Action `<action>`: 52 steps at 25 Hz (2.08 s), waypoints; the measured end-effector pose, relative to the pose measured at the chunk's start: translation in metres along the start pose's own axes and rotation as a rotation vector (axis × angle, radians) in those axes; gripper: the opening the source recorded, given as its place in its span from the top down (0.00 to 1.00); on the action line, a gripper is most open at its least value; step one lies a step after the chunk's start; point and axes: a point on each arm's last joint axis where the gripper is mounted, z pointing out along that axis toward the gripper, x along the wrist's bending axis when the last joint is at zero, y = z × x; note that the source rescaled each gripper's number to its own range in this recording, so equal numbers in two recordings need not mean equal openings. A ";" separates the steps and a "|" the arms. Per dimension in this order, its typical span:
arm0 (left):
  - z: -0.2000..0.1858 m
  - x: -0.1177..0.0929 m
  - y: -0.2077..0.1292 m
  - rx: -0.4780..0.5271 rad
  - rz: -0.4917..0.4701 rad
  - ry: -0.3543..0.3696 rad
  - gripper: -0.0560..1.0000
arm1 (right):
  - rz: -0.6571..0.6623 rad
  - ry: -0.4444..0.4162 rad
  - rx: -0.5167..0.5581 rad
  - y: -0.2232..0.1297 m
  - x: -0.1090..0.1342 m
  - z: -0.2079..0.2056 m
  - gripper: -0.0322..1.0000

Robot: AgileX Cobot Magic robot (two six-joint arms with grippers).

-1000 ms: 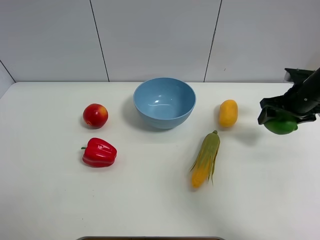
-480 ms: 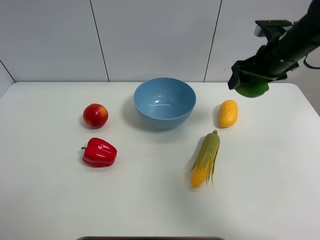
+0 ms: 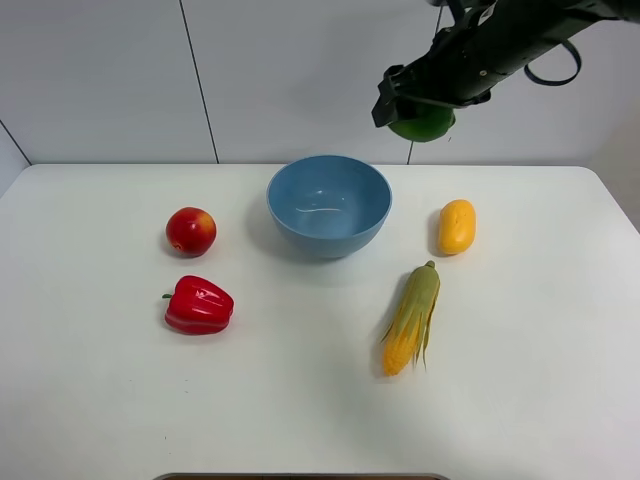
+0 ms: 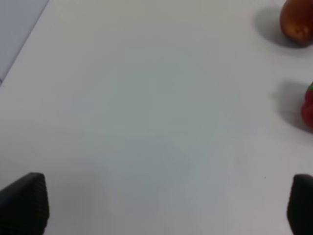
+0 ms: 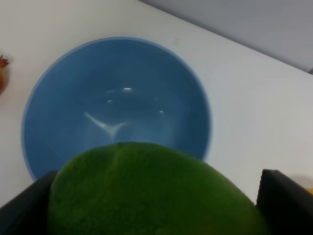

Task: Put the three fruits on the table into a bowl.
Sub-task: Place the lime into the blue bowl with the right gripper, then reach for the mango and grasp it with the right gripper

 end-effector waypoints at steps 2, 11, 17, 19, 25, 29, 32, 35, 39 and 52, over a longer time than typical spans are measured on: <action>0.000 0.000 0.000 0.000 0.000 0.000 0.00 | -0.011 0.012 0.019 -0.003 0.006 0.019 0.59; 0.000 0.000 0.000 0.000 0.000 0.000 0.00 | -0.032 0.028 0.119 -0.029 0.020 0.111 0.59; 0.000 0.000 0.000 0.000 0.000 0.000 0.00 | -0.029 0.016 0.136 -0.043 0.018 0.146 0.59; 0.000 0.000 0.000 0.000 0.000 0.000 0.00 | -0.027 0.011 0.130 -0.045 0.017 0.152 0.59; 0.000 0.000 0.000 0.000 0.000 0.000 0.00 | -0.017 0.010 0.116 -0.045 0.016 0.155 0.59; 0.000 0.000 0.000 0.000 0.000 0.000 0.00 | -0.012 0.009 0.114 -0.045 0.016 0.156 0.56; 0.000 0.000 0.000 0.000 0.000 0.000 0.00 | 0.005 0.008 0.118 -0.046 0.016 0.157 0.53; 0.000 0.000 0.000 0.000 0.000 0.000 0.00 | 0.026 0.009 0.119 -0.046 0.016 0.157 0.53; 0.000 0.000 0.000 0.000 0.000 0.000 0.00 | 0.033 0.009 0.124 -0.047 0.016 0.157 0.40; 0.000 0.000 0.000 0.000 0.000 0.000 0.00 | 0.067 0.034 0.098 -0.022 0.027 0.097 0.36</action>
